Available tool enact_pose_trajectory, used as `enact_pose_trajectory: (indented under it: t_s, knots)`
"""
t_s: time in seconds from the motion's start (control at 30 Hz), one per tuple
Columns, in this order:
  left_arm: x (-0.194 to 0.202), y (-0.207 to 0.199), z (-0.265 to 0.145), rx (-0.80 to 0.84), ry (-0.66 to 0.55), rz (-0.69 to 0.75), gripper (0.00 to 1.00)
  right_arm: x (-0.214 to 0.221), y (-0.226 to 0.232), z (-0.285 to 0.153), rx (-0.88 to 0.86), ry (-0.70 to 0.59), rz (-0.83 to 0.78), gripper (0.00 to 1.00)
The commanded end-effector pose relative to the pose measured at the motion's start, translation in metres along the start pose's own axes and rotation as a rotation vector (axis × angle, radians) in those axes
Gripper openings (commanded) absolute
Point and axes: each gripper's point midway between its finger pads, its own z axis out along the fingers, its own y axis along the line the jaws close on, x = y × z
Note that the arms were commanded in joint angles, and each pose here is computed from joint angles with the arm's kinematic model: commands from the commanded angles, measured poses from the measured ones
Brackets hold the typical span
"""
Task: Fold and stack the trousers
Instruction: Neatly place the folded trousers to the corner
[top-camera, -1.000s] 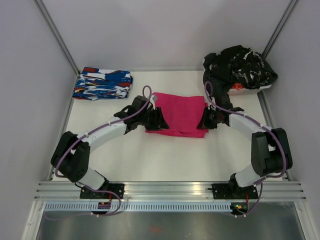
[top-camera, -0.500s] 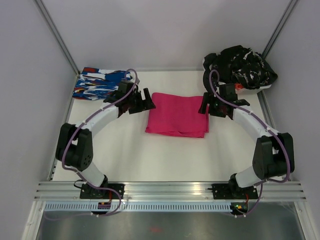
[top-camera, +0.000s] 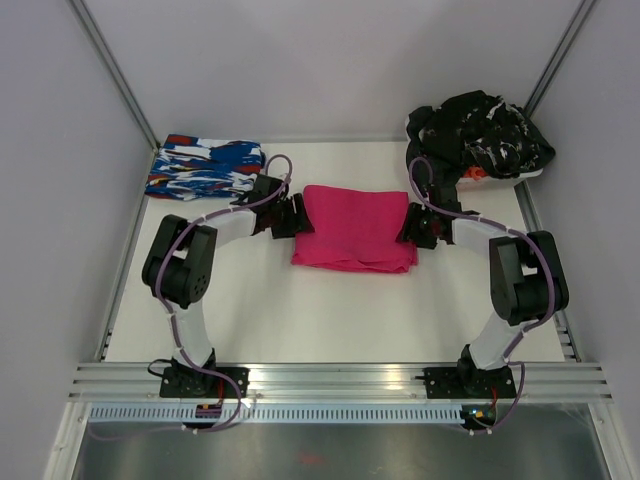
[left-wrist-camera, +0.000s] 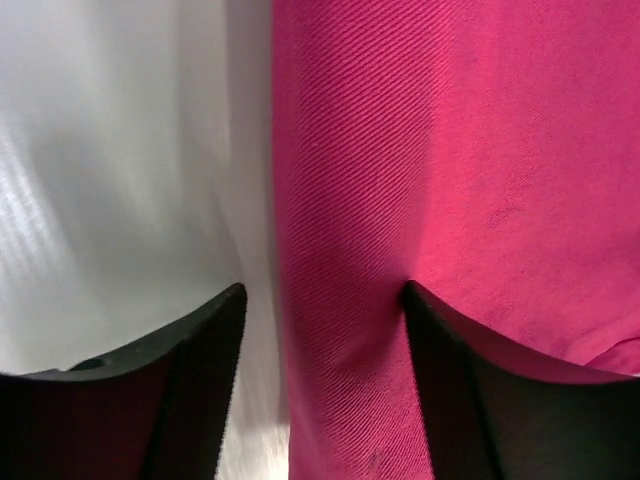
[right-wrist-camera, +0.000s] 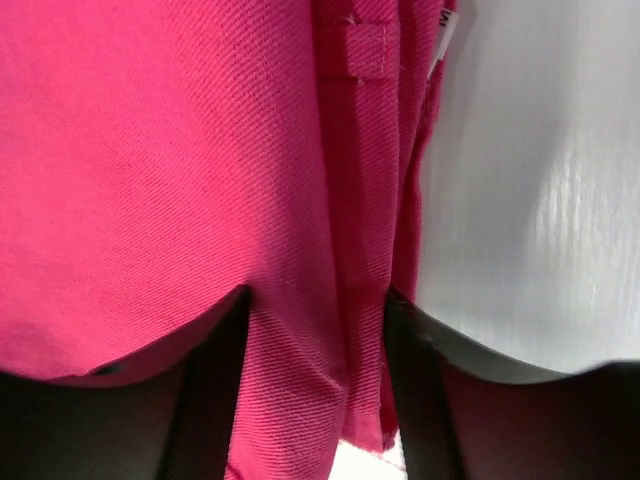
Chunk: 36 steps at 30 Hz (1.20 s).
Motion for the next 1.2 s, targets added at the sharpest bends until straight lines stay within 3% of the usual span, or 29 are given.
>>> enact_pose_trajectory:
  t_s: [0.0,0.03,0.1,0.13,0.23,0.37,0.47,0.6,0.67,0.7,0.77,0.87,1.07,1.17]
  knots:
    - [-0.003,-0.008,0.015,0.074,-0.017,0.003,0.67,0.004,-0.001,0.018,-0.021,-0.002,0.02,0.53]
    - [-0.004,-0.009,0.016,0.079,-0.017,0.002,0.54,0.009,-0.002,0.02,-0.023,0.009,0.027,0.38]
    - [-0.004,-0.006,0.023,0.077,-0.017,0.006,0.41,0.014,-0.004,0.023,-0.027,0.014,0.036,0.26]
    - [-0.004,-0.005,0.025,0.072,-0.017,0.011,0.25,0.014,-0.003,0.024,-0.03,0.011,0.041,0.15]
    - [-0.012,-0.001,0.028,0.038,-0.028,0.027,0.02,0.013,0.004,0.026,-0.064,0.018,0.053,0.0]
    - [-0.052,0.006,0.006,-0.044,-0.117,0.076,0.02,-0.001,0.037,0.025,-0.141,-0.007,0.041,0.0]
    - [-0.111,0.012,-0.033,-0.068,-0.239,0.088,0.02,-0.029,0.076,0.017,-0.229,-0.074,0.045,0.0]
    - [-0.198,0.018,-0.099,-0.035,-0.421,0.145,0.02,-0.087,0.156,0.003,-0.402,-0.216,0.024,0.0]
    - [-0.215,0.022,-0.115,-0.047,-0.438,0.158,0.02,-0.095,0.186,0.011,-0.457,-0.216,0.005,0.0]
    - [-0.237,0.022,-0.132,-0.051,-0.487,0.178,0.02,-0.122,0.212,0.0,-0.506,-0.271,-0.015,0.0]
    - [-0.25,0.028,-0.143,-0.063,-0.503,0.174,0.02,-0.121,0.233,0.024,-0.531,-0.242,-0.037,0.0]
    - [-0.28,0.062,-0.161,-0.059,-0.529,0.081,0.02,-0.157,0.283,0.034,-0.623,-0.272,-0.055,0.0]
    - [-0.285,0.114,-0.179,-0.018,-0.513,-0.051,0.02,-0.161,0.334,0.063,-0.689,-0.266,-0.057,0.0]
    - [-0.292,0.163,-0.201,-0.08,-0.56,-0.108,0.02,-0.172,0.366,0.048,-0.757,-0.323,-0.082,0.0]
